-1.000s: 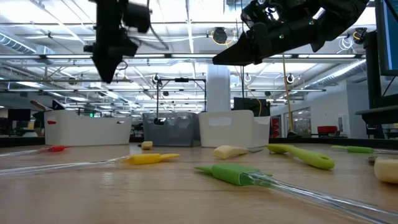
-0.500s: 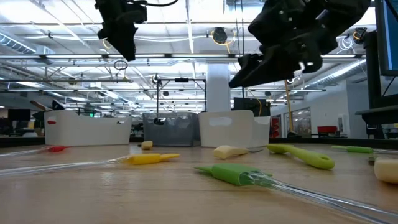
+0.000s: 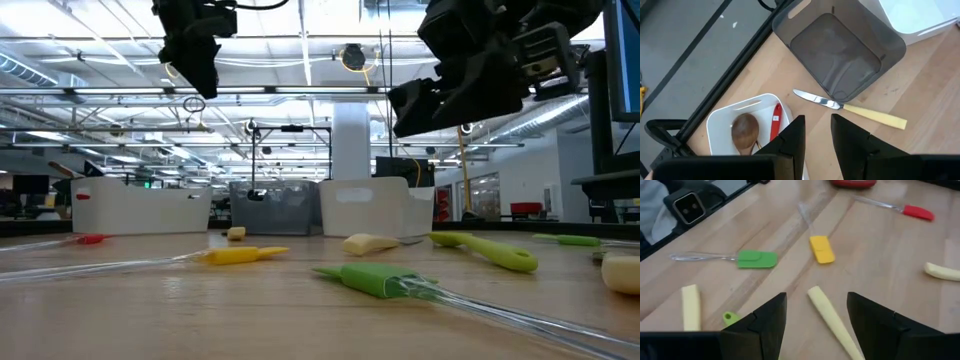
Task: Pick & Place Kitchen Items
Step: Put the green serving spoon into the left white bin
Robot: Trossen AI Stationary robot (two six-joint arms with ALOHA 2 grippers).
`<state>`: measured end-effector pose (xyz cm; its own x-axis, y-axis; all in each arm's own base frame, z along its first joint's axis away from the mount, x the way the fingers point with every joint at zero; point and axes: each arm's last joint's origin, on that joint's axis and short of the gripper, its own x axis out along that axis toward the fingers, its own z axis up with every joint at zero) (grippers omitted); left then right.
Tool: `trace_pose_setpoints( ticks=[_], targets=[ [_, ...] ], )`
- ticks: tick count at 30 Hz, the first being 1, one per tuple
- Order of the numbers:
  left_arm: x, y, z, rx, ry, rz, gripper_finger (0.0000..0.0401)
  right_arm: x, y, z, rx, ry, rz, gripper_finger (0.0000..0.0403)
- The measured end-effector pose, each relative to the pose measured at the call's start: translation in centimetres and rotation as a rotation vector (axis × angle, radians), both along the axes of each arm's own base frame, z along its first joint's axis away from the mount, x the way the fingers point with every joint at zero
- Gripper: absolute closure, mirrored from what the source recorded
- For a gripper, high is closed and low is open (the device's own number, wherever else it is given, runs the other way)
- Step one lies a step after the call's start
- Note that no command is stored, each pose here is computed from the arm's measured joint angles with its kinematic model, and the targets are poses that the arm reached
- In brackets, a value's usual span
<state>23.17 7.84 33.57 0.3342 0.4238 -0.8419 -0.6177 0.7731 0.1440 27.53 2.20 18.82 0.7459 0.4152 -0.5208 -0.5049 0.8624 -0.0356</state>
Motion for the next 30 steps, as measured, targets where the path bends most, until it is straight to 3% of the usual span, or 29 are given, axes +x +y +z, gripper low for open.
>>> trace_pose_setpoints(
  ticks=[15,30],
  targets=[
    [0.0,0.0,0.0,0.0,0.001,-0.001,0.0304,-0.8,0.5,-1.7,-0.08,0.149,0.046,0.0204],
    [0.0,0.0,0.0,-0.001,0.001,0.0,0.0304,0.2,1.1,-6.7,-0.239,0.226,0.226,0.0236]
  ],
)
